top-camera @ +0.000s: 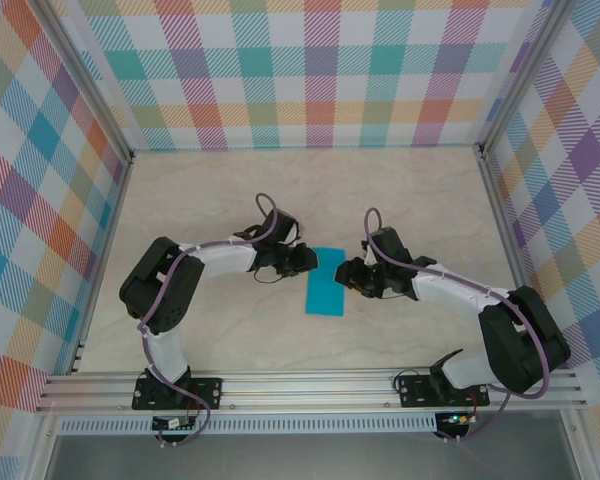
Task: Fold a paper plane with a square sheet of paper (pick it up from the middle)
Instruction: Third fold the triangle at the center of the table.
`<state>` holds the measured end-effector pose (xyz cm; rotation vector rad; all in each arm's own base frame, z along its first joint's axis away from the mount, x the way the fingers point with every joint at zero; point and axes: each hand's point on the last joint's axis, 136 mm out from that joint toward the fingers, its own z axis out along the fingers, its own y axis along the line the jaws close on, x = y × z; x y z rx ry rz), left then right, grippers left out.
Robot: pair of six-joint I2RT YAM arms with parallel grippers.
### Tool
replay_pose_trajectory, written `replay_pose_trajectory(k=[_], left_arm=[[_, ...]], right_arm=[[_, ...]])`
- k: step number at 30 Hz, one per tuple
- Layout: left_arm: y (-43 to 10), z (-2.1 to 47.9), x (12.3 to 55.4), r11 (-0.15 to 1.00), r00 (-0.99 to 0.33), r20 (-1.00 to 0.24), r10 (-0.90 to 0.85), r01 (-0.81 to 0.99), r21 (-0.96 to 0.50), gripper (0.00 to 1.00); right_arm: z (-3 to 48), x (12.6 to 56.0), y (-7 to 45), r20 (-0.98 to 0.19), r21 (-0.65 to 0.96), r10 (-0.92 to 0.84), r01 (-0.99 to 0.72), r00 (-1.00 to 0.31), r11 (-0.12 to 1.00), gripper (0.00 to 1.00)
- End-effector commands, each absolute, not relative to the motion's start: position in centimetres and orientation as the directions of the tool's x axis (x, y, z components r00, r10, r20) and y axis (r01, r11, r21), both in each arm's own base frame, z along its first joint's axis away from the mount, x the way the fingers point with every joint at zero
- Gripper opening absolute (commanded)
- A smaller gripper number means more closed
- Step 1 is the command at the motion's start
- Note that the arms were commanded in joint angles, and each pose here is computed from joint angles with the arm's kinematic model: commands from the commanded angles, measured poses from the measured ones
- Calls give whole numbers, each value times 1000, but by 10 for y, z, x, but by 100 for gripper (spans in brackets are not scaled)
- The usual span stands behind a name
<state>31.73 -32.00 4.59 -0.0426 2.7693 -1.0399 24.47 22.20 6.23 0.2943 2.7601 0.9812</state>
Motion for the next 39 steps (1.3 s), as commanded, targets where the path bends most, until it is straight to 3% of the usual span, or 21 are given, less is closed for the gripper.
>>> replay_pose_trajectory(k=[1,15,27,39], left_arm=[[-335,43,317,739,-988,-154,-18,91,-668,19],[-315,10,309,807,-990,-144,-6,81,-585,17],[-315,10,307,802,-990,-139,-15,72,-593,16],[-313,10,306,804,-990,-137,-18,67,-591,16]], right_arm=[[55,238,218,-98,627,253,138,-962,767,47],[41,250,237,-53,663,232,139,-971,736,52],[38,248,246,-15,702,225,150,-974,696,41],[41,254,241,-45,701,254,150,-966,697,44]])
